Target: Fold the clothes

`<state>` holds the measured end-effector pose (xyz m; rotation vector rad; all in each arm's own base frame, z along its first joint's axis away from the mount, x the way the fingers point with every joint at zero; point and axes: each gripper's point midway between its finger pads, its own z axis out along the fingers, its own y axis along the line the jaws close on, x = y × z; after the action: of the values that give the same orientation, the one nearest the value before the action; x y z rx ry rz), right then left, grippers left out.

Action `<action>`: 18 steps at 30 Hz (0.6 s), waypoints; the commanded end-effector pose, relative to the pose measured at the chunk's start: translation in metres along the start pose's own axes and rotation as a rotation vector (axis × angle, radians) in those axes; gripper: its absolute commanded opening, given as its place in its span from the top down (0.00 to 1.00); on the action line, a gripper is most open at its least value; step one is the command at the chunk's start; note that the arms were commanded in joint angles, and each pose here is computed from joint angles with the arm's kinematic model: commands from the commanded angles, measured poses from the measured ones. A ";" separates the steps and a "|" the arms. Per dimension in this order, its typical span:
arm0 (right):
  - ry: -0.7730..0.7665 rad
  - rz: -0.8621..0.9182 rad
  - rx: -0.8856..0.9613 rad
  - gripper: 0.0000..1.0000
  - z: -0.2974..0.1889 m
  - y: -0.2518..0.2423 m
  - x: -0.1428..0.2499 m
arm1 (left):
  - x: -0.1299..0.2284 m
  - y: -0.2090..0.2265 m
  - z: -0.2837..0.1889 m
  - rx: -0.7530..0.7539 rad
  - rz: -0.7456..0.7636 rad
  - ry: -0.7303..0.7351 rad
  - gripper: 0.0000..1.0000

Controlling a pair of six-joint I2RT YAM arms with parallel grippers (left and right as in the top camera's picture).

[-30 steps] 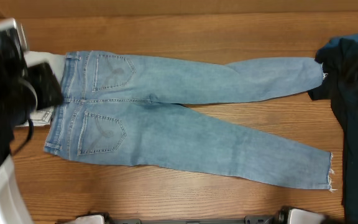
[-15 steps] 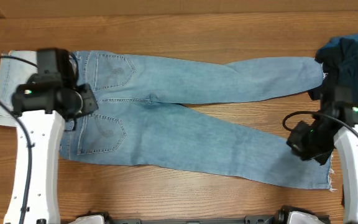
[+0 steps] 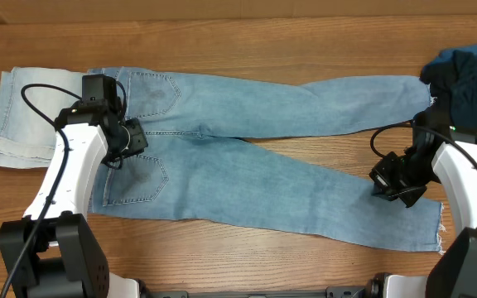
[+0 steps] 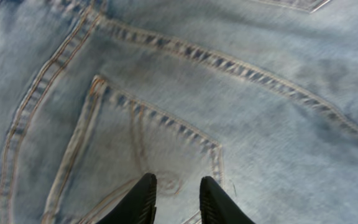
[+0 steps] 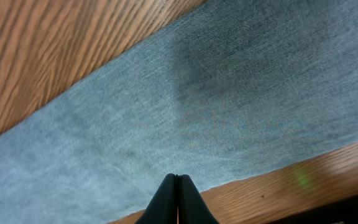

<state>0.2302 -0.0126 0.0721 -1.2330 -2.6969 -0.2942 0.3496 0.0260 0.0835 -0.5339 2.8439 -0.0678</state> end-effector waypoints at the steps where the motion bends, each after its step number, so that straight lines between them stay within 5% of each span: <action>1: 0.015 0.095 0.004 0.96 0.007 0.000 -0.002 | -0.004 -0.010 0.002 0.040 0.005 -0.016 0.75; 10: 0.012 0.322 0.004 0.96 0.059 -0.018 0.003 | -0.007 -0.011 0.002 0.046 0.005 -0.026 0.75; 18: -0.101 0.342 0.079 0.96 0.067 -0.037 -0.014 | -0.007 -0.015 0.001 0.069 0.006 -0.022 0.75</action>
<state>0.2078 -0.0202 0.0038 -1.6479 -2.4832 -0.1543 0.3601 0.0213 0.0865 -0.5191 2.8052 -0.1186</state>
